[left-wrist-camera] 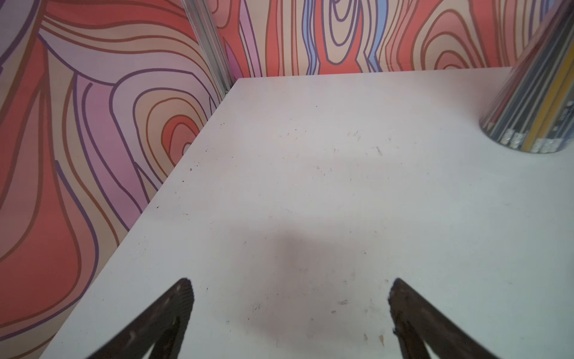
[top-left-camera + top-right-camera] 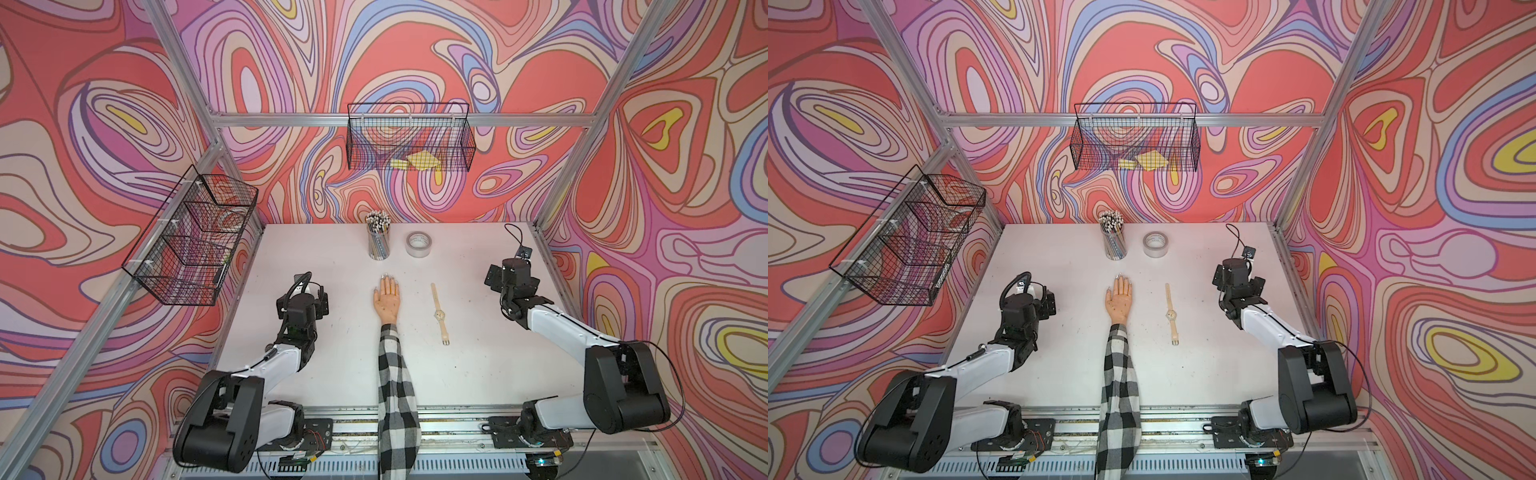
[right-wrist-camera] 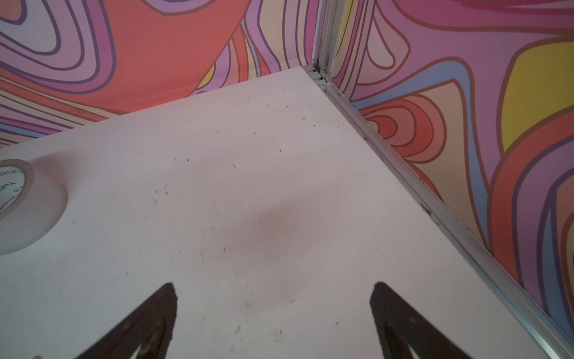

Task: Take off the watch
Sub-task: Reset both arms

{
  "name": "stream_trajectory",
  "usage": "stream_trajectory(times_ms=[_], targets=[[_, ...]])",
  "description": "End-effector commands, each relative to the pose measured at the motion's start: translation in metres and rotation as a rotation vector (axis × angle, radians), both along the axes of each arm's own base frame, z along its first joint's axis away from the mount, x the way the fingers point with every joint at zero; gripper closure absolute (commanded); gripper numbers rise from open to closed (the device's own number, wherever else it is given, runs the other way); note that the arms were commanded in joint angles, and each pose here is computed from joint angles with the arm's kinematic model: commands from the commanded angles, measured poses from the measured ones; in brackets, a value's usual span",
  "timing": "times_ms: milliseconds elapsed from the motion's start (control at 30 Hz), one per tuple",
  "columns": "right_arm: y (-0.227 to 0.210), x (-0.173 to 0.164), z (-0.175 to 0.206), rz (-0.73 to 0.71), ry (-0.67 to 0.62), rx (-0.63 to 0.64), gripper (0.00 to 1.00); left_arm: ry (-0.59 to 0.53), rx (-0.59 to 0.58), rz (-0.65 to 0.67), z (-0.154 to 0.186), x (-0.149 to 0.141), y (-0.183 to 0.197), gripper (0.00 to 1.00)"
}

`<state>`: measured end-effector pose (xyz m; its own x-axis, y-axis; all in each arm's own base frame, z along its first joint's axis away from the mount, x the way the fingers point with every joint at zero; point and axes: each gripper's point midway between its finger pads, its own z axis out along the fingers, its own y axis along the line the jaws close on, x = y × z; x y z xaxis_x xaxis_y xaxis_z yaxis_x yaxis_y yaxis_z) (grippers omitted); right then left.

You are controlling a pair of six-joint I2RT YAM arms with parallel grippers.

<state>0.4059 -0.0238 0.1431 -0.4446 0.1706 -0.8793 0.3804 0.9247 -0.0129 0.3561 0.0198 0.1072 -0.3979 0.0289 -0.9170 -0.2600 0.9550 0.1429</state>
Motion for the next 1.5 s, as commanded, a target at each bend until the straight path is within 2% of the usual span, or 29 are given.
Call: stream_trajectory(times_ms=[0,200,300,500,600,633,667,767,833,1467], targets=[[-0.001,0.010,0.008,0.046,-0.094,-0.070,0.02,-0.128,0.015,0.043,0.019,0.010,0.009,0.00],[0.000,0.010,-0.012,0.084,-0.176,-0.134,0.02,-0.124,0.010,0.034,0.007,0.018,0.009,0.01],[0.002,0.010,-0.021,0.111,-0.211,-0.160,0.02,-0.105,0.017,-0.015,0.003,0.025,0.001,0.01],[0.006,0.011,-0.028,0.153,-0.254,-0.141,0.02,-0.094,0.010,-0.035,0.001,0.027,-0.002,0.01],[0.006,0.004,-0.037,0.182,-0.263,-0.108,0.02,-0.083,-0.041,-0.229,-0.013,0.024,-0.027,0.01],[0.005,-0.001,-0.036,0.182,-0.321,-0.127,0.02,-0.085,-0.033,-0.281,-0.014,0.026,-0.034,0.01],[0.004,-0.004,-0.028,0.175,-0.355,-0.129,0.02,-0.068,-0.039,-0.260,-0.015,0.029,-0.030,0.01],[0.000,0.006,-0.034,0.166,-0.307,-0.105,0.02,-0.045,-0.064,-0.241,-0.018,0.036,-0.024,0.01],[-0.007,0.020,-0.051,0.165,-0.199,-0.046,0.02,-0.017,-0.118,-0.200,-0.021,0.040,-0.012,0.01],[-0.008,0.017,-0.043,0.171,-0.236,-0.059,0.02,-0.031,-0.126,-0.198,-0.020,0.038,-0.010,0.00]])
